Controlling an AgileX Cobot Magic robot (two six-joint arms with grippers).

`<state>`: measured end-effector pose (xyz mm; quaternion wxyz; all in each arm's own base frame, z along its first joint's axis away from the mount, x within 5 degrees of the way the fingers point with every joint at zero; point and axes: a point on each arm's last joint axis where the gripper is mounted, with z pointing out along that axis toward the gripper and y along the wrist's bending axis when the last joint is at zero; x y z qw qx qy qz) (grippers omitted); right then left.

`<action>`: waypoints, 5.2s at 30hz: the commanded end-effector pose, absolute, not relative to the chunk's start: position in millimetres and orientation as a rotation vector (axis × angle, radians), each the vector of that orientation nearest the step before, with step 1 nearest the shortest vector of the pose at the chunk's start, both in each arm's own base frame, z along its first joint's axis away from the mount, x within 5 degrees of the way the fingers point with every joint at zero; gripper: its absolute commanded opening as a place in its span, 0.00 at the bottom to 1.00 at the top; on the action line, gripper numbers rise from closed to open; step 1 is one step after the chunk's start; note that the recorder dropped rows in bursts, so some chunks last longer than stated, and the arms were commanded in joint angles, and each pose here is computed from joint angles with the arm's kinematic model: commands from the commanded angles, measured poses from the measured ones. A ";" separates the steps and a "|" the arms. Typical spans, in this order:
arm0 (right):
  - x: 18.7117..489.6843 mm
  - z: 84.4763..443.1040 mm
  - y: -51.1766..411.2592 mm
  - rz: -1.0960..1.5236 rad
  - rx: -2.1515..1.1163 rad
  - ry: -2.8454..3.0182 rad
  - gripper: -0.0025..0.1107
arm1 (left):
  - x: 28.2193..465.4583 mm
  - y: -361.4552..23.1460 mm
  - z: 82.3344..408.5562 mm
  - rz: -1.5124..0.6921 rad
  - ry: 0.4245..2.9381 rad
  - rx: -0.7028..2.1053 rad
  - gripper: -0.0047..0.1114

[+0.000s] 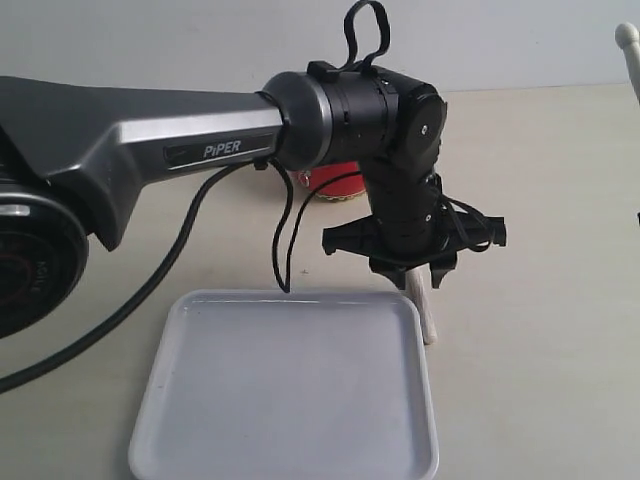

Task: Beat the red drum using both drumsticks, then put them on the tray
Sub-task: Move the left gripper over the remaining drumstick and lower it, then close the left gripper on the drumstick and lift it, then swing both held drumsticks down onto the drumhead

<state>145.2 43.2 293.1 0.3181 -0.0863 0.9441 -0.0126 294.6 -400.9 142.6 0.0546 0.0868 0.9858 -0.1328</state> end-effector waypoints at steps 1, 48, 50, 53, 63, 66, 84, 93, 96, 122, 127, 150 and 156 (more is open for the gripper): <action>145.5 294.4 43.1 -0.027 -0.241 2.451 0.02 | 301.7 -403.4 155.6 -0.410 2.934 0.278 0.37; 149.8 297.7 45.5 -0.005 -0.251 2.390 0.02 | 315.3 -401.3 135.0 -0.334 2.961 0.234 0.37; 150.1 298.0 45.8 -0.001 -0.249 2.385 0.02 | 315.8 -401.9 135.2 -0.343 2.953 0.233 0.37; 150.3 298.2 46.0 0.001 -0.249 2.382 0.02 | 315.5 -402.4 133.4 -0.348 2.959 0.230 0.37; 150.6 298.5 46.2 0.003 -0.250 2.377 0.02 | 314.5 -406.4 120.9 -0.363 3.002 0.222 0.37; 150.6 298.5 46.2 0.003 -0.250 2.377 0.02 | 316.3 -408.5 121.2 -0.361 2.998 0.244 0.37; 151.2 298.9 44.5 -0.029 -0.263 2.370 0.02 | 324.6 -400.2 152.3 -0.376 2.942 0.351 0.04; 183.0 354.2 56.3 -0.087 -0.309 2.386 0.02 | 312.9 -310.7 291.5 -0.260 2.734 0.649 0.04; 200.1 364.6 68.3 -0.054 -0.375 2.400 0.02 | 302.5 -243.4 316.6 -0.298 2.697 0.548 0.04; 323.7 318.2 139.0 0.043 -0.418 2.814 0.02 | 340.9 -127.6 259.3 -0.424 2.869 0.695 0.04; 330.6 302.2 143.3 0.037 -0.470 2.855 0.02 | 356.8 -153.1 265.2 -0.405 2.803 0.781 0.04; 361.6 250.0 160.8 0.040 -0.741 2.890 0.02 | 367.7 -205.3 253.4 -0.335 2.685 0.925 0.04; 371.1 284.6 166.3 0.078 -0.737 2.795 0.02 | 368.6 -205.6 253.7 -0.335 2.676 0.920 0.04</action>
